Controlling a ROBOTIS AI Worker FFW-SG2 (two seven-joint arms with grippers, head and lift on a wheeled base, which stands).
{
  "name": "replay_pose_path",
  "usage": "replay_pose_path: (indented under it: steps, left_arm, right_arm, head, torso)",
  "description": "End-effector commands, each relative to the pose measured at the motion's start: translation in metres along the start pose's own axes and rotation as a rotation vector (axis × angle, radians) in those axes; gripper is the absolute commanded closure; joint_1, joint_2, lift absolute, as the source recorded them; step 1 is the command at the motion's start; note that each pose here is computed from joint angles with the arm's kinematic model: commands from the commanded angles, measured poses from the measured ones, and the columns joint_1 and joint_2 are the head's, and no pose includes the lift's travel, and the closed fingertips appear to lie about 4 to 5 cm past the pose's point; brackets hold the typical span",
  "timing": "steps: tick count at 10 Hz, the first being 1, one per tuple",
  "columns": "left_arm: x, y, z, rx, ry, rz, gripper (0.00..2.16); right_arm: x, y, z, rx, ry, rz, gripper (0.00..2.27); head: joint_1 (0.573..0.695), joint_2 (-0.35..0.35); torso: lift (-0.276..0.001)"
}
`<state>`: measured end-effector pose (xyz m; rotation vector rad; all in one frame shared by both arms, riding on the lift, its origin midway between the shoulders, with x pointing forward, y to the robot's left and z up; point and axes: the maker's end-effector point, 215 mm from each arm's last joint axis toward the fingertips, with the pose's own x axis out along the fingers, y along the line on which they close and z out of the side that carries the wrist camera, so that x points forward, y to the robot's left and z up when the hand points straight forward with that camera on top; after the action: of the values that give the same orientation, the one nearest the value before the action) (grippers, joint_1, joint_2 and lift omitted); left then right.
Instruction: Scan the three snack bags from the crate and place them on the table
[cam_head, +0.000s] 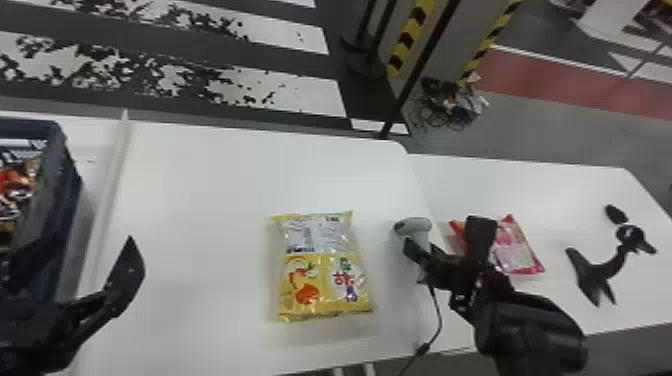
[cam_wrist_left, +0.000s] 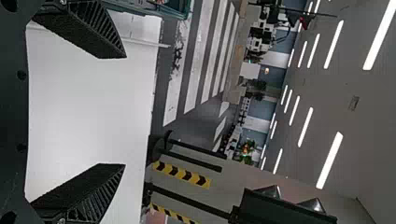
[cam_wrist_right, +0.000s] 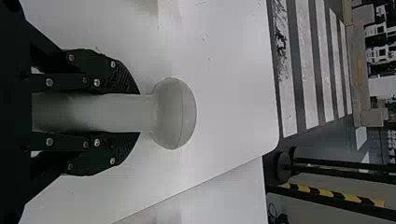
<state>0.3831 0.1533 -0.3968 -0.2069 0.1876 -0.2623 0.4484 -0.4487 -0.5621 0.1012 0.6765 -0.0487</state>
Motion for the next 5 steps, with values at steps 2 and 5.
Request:
replay_pose_path:
  steps: [2,5]
  left_arm:
    - [0.003,-0.013,-0.004,0.008,0.009,-0.012,0.03]
    - [0.005,-0.022,-0.002,0.008,0.004,-0.028,0.03]
  right_arm:
    - [0.0,0.0,-0.002,0.011,0.0,0.0,0.0]
    - [-0.016,-0.011,0.009,0.041,-0.045,-0.006,0.07]
  head:
    - [0.695,-0.35]
    - [0.695,-0.35]
  torso:
    - [-0.062]
    - [-0.062]
